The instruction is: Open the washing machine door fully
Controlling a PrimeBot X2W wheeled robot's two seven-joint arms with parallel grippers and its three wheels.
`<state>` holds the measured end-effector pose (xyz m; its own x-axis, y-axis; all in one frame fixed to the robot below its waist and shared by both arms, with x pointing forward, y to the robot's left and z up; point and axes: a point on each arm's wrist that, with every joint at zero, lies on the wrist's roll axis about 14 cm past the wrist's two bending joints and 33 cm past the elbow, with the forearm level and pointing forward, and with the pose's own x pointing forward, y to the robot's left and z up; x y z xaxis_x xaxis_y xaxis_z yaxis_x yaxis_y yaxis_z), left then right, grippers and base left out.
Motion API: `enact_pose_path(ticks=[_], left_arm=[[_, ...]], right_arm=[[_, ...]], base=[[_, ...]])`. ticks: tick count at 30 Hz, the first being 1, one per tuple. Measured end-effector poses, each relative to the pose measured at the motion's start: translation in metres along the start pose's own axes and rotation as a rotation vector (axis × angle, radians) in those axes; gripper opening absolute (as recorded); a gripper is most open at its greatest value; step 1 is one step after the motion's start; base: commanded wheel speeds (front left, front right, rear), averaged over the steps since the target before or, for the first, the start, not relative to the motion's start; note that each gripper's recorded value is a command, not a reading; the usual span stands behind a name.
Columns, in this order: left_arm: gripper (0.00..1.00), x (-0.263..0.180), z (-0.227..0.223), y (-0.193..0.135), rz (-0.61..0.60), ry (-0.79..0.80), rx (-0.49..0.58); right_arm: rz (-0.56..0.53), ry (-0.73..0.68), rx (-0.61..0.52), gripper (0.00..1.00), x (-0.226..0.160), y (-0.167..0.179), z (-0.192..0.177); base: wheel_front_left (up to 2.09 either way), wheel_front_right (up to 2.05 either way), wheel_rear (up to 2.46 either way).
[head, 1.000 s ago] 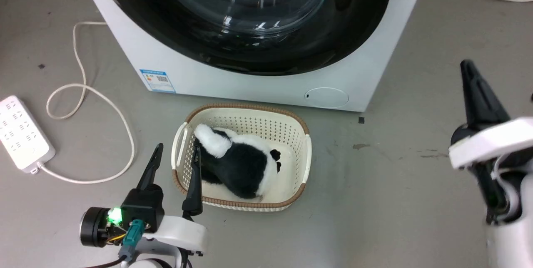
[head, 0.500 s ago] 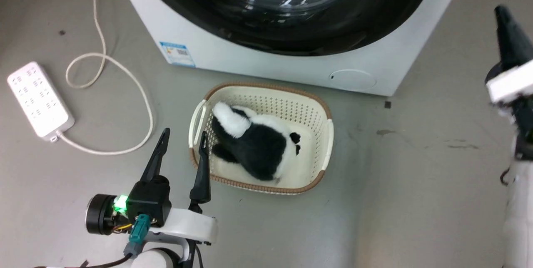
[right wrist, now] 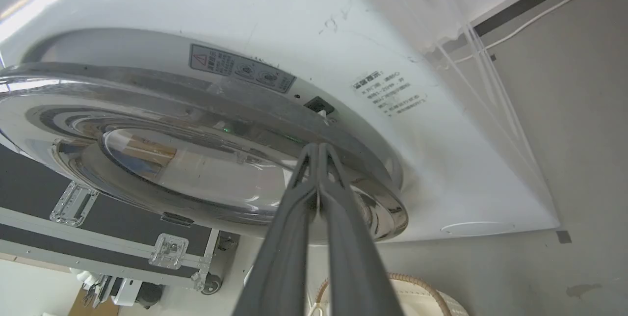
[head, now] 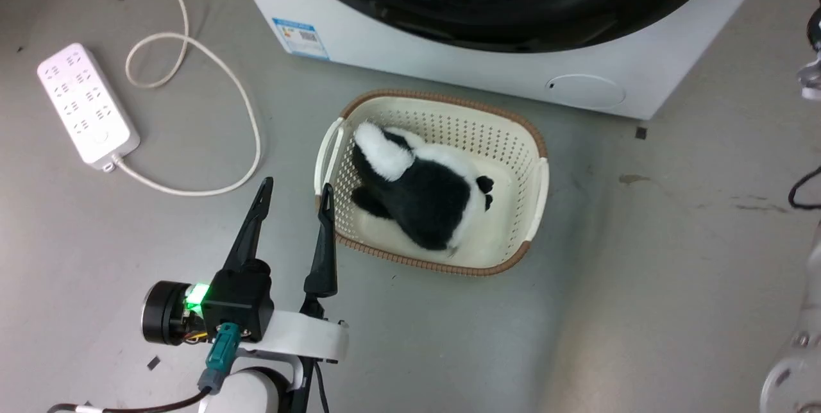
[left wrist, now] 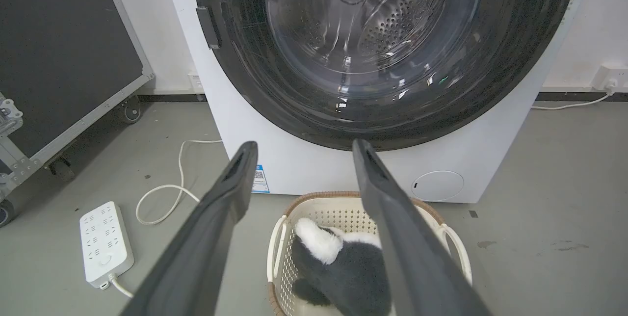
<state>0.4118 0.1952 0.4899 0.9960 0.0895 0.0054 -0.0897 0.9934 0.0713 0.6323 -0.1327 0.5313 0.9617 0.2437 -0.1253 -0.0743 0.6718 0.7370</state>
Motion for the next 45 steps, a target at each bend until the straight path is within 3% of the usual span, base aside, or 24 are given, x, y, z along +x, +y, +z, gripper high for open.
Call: enact_pose_path(ticks=[5, 16, 17, 26, 34, 40, 45], left_arm=[[1.0, 0.001, -0.005, 0.003, 0.012, 0.009, 0.006], [1.0, 0.006, -0.009, 0.009, 0.036, 0.005, 0.022], [1.0, 0.005, -0.011, 0.01, 0.044, 0.009, 0.026], [1.0, 0.009, -0.013, 0.012, 0.057, 0.0, 0.035], [1.0, 0.009, 0.002, 0.011, 0.059, -0.05, 0.034], [1.0, -0.002, 0.014, 0.006, 0.039, -0.077, 0.024], [1.0, -0.017, 0.03, 0.004, 0.028, -0.114, 0.007]], right_arm=[[-0.022, 0.119, 0.087, 0.0, 0.021, -0.007, -0.016], [-0.005, 0.224, 0.268, 0.0, 0.059, -0.004, -0.022], [0.013, 0.23, 0.327, 0.0, 0.068, 0.001, -0.02], [0.041, 0.322, 0.445, 0.0, 0.086, 0.005, -0.03], [0.107, 0.513, 0.516, 0.0, 0.068, 0.032, -0.059], [0.094, 0.608, 0.517, 0.0, 0.026, 0.038, -0.087], [0.092, 0.633, 0.482, 0.0, -0.011, 0.039, -0.082]], base=[[0.0, 0.0, 0.0], [0.0, 0.0, 0.0], [0.0, 0.0, 0.0], [0.0, 0.0, 0.0], [0.0, 0.0, 0.0], [0.0, 0.0, 0.0], [0.0, 0.0, 0.0]])
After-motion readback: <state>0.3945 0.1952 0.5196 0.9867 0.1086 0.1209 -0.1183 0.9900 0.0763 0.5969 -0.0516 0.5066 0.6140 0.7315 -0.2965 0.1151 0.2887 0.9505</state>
